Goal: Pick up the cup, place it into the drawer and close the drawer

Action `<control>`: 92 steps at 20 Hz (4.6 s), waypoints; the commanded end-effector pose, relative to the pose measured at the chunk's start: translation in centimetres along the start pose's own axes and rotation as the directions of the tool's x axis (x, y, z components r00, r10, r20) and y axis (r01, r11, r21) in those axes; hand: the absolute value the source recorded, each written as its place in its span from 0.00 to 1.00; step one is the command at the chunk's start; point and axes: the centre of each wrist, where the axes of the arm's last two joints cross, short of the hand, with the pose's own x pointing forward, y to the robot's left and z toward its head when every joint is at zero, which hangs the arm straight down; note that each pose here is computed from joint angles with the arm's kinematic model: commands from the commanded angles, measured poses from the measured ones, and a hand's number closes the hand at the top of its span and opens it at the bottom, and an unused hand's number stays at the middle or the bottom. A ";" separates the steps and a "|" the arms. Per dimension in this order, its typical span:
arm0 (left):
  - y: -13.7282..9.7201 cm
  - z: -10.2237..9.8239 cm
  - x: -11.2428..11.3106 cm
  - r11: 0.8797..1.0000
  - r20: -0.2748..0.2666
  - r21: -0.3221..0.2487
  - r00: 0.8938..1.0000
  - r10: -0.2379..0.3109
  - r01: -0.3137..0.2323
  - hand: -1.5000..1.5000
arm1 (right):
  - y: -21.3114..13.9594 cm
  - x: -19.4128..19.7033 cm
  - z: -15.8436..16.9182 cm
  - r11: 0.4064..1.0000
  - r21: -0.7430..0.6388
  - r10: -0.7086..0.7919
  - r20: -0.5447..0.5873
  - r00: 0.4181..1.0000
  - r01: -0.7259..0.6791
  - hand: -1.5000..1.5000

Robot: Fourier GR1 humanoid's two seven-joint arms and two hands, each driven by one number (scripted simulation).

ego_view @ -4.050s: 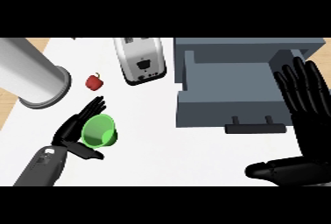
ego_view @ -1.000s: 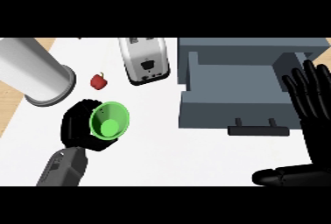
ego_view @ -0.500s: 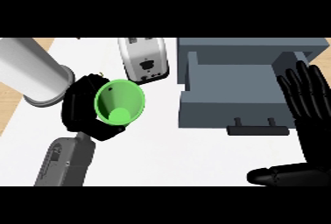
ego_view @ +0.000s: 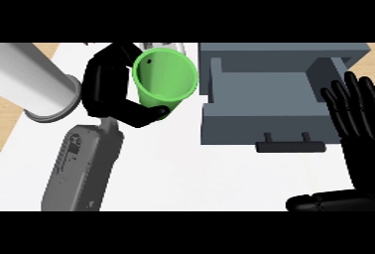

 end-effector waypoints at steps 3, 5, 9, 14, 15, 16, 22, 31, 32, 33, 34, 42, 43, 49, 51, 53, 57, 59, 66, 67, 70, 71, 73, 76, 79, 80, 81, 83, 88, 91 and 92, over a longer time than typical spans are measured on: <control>-4.0 -4.3 1.3 0.998 0.000 -0.034 0.998 -0.059 0.059 1.00 | 0.3 -0.6 -1.4 1.000 0.006 -0.013 0.003 1.000 0.013 0.00; -4.2 -4.9 1.0 0.998 -0.018 -0.026 0.998 -0.056 0.055 1.00 | -0.5 -1.1 -0.4 1.000 0.007 -0.002 -0.011 1.000 0.002 0.00; -3.8 -7.3 0.0 0.997 -0.044 -0.043 0.996 -0.073 0.071 1.00 | -2.5 -1.0 0.2 1.000 0.001 -0.012 -0.023 1.000 0.012 0.00; -8.3 -7.2 -0.7 0.991 -0.094 -0.066 0.988 -0.120 0.114 1.00 | -0.2 -1.4 -0.8 1.000 0.009 -0.006 -0.028 1.000 0.007 0.00; -10.0 -9.3 0.0 0.989 -0.087 -0.069 0.987 -0.134 0.129 1.00 | 0.0 -1.2 -0.3 1.000 0.025 -0.013 0.000 1.000 0.013 0.00; -9.7 -8.1 -1.6 0.986 -0.090 -0.064 0.983 -0.161 0.155 1.00 | -0.5 -0.5 -0.6 1.000 0.011 -0.006 0.000 1.000 0.006 0.00; -10.0 -9.1 -3.5 0.986 -0.130 -0.055 0.978 -0.165 0.159 1.00 | -0.8 0.0 -1.4 1.000 0.009 -0.001 0.003 1.000 0.001 0.00; -11.8 -10.5 -4.5 0.973 -0.201 -0.032 0.952 -0.231 0.229 1.00 | -0.8 -1.7 -1.3 1.000 0.028 -0.010 0.006 1.000 0.010 0.00; -11.9 -10.5 -4.5 0.978 -0.220 -0.066 0.953 -0.209 0.200 1.00 | -1.4 -1.6 -1.1 0.999 0.035 0.022 0.010 1.000 -0.022 0.00; -11.2 -9.9 -5.4 0.976 -0.216 -0.067 0.952 -0.217 0.207 1.00 | -0.6 -0.5 -1.3 0.999 0.042 -0.002 0.007 1.000 0.001 0.00; -12.0 -10.8 -4.6 0.969 -0.217 -0.086 0.945 -0.243 0.230 1.00 | -2.2 -1.4 -1.1 0.999 0.037 -0.016 0.022 1.000 0.016 0.00; -12.4 -9.5 -6.1 0.945 -0.236 -0.123 0.916 -0.324 0.302 1.00 | 0.1 -1.5 -1.3 0.998 0.054 -0.023 0.026 0.999 0.021 0.00; -12.5 -9.8 -5.9 0.938 -0.229 -0.139 0.911 -0.342 0.317 1.00 | -0.6 -1.4 -0.6 0.997 0.067 -0.035 0.016 0.999 0.034 0.00; -12.5 -9.1 -6.7 0.889 -0.223 -0.166 0.862 -0.455 0.426 0.00 | 0.4 -1.2 -2.3 0.996 0.083 -0.033 0.034 0.999 0.030 0.00; -12.5 -9.1 -6.8 0.882 -0.249 -0.179 0.847 -0.469 0.435 0.00 | 0.2 -1.5 -1.5 0.996 0.084 -0.029 0.028 0.999 0.026 0.00; -12.7 -8.7 -6.9 0.895 -0.246 -0.156 0.861 -0.445 0.418 0.00 | 0.0 -0.6 -2.5 0.995 0.093 -0.043 0.046 0.998 0.038 0.00; -13.3 -8.5 -6.5 0.935 -0.250 -0.139 0.902 -0.352 0.326 0.00 | 0.9 -0.5 -2.0 0.991 0.097 -0.093 0.054 0.994 0.088 0.00; -13.4 -8.6 -6.4 0.946 -0.215 -0.141 0.923 -0.318 0.293 0.00 | 0.0 -1.5 -2.5 0.989 0.110 -0.105 0.029 0.994 0.101 0.00; -13.8 -8.8 -5.5 0.990 -0.156 -0.104 0.981 -0.111 0.096 0.00 | -1.0 0.6 -0.8 0.985 0.109 -0.138 0.012 0.990 0.136 0.00; -14.7 -9.8 -4.3 0.992 -0.140 -0.087 0.985 -0.101 0.089 0.00 | -1.7 -1.0 -1.6 0.989 0.095 -0.118 0.025 0.993 0.115 0.00; -13.8 -9.6 -4.7 0.996 -0.190 -0.077 0.980 -0.065 0.051 0.00 | -0.5 0.6 -0.5 0.983 0.153 -0.109 0.028 0.994 0.104 1.00; -13.2 -8.3 -5.5 0.997 -0.177 -0.058 0.982 -0.067 0.057 0.00 | -1.9 0.3 -0.4 0.985 0.148 -0.089 0.014 0.996 0.086 1.00; -10.1 -8.9 -4.6 0.999 -0.167 -0.028 0.985 -0.050 0.046 0.00 | -2.7 1.1 -0.1 0.976 0.214 -0.029 0.002 1.000 0.028 1.00; -10.0 -9.1 -3.4 1.000 -0.159 0.008 0.987 -0.012 0.013 0.00 | -1.5 0.5 -0.2 0.956 0.273 0.111 0.006 0.994 -0.109 1.00; -6.0 -6.7 -4.0 0.996 -0.185 0.077 0.982 -0.026 0.041 0.00 | -2.5 1.4 0.4 0.951 0.265 0.166 -0.005 0.986 -0.159 1.00; -5.4 -7.8 -2.4 0.995 -0.178 0.094 0.984 -0.017 0.035 0.00 | -1.7 2.0 0.9 0.940 0.296 0.181 -0.007 0.984 -0.171 1.00; -3.4 -6.2 -3.0 0.995 -0.192 0.098 0.981 -0.014 0.033 0.00 | -2.2 1.9 0.6 0.936 0.288 0.216 -0.020 0.976 -0.201 1.00; -1.7 -5.1 -2.1 0.995 -0.195 0.090 0.980 -0.026 0.044 0.00 | -1.6 0.8 1.0 0.920 0.308 0.266 -0.038 0.963 -0.242 1.00; 2.4 -1.5 0.2 0.990 -0.197 0.137 0.980 -0.012 0.040 0.00 | -3.0 -0.2 0.6 0.906 0.310 0.328 -0.088 0.940 -0.287 1.00; 3.9 -0.1 1.6 0.989 -0.230 0.144 0.973 -0.001 0.035 0.00 | -0.6 -3.2 0.0 0.894 0.331 0.351 -0.093 0.932 -0.303 1.00; 4.2 2.8 0.0 0.987 -0.221 0.161 0.975 0.006 0.031 0.00 | -1.2 -1.8 -0.2 0.890 0.308 0.379 -0.089 0.921 -0.336 1.00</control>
